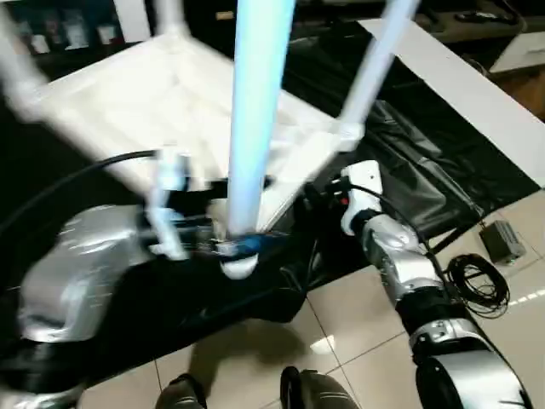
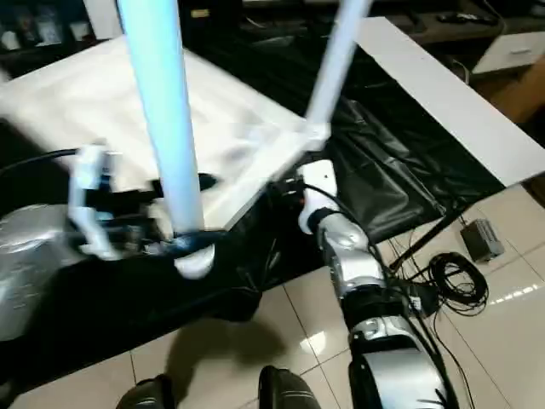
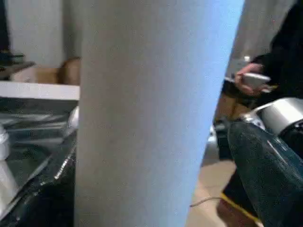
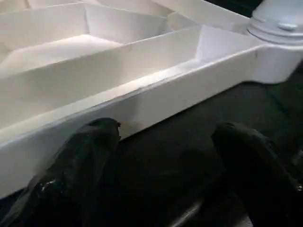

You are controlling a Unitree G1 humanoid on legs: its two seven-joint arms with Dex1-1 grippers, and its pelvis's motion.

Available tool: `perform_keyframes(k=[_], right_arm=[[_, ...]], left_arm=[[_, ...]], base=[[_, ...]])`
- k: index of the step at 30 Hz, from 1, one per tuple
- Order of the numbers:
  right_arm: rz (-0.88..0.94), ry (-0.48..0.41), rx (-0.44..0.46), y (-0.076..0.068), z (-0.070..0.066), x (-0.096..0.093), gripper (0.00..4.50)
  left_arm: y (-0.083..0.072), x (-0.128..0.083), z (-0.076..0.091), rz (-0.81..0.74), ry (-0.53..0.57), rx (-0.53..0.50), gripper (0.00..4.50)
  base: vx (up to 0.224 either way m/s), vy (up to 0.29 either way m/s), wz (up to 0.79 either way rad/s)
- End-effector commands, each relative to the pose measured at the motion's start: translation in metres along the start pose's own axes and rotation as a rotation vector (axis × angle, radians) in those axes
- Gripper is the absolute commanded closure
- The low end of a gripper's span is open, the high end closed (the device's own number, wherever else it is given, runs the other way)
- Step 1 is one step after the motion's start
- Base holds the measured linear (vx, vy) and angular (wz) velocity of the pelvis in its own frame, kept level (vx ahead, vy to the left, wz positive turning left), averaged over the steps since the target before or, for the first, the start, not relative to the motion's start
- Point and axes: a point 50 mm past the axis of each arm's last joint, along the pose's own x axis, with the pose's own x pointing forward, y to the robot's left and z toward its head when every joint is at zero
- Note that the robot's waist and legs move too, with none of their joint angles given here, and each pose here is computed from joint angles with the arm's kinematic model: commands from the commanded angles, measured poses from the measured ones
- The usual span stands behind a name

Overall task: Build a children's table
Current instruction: Rotate table base

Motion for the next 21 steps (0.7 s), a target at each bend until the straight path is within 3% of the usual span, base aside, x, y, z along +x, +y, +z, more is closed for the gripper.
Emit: perform_keyframes(k=[1,10,16,17,21], right_arm=[[0.084,-0.022,-0.022,0.014,0.005,0.006,0.55],[0.096,-0.031,-0.023,0.018,0.005,0.008,0.55],[0.203,-0.032,0.000,0.032,0.002,0.009,0.55],[0.283,-0.024,-0.008,0.042,-0.001,0.008,0.55],[0.360,-0.024,-0.023,0.053,-0.003,0.007,0.55]], left_arm=[[-0.008,0.016,0.001,-0.091,0.007,0.017,0.04],[0.007,0.031,-0.008,-0.017,0.067,0.061,0.04],[0.017,0.040,-0.013,0.034,0.091,0.102,0.04],[0.020,0.045,-0.012,0.050,0.082,0.112,0.04],[0.023,0.053,-0.013,0.058,0.077,0.127,0.04]], base=[[0.000,0.000,0.00],[0.000,0.000,0.00],[0.000,0.000,0.00],[0.000,0.000,0.00],[0.000,0.000,0.00]])
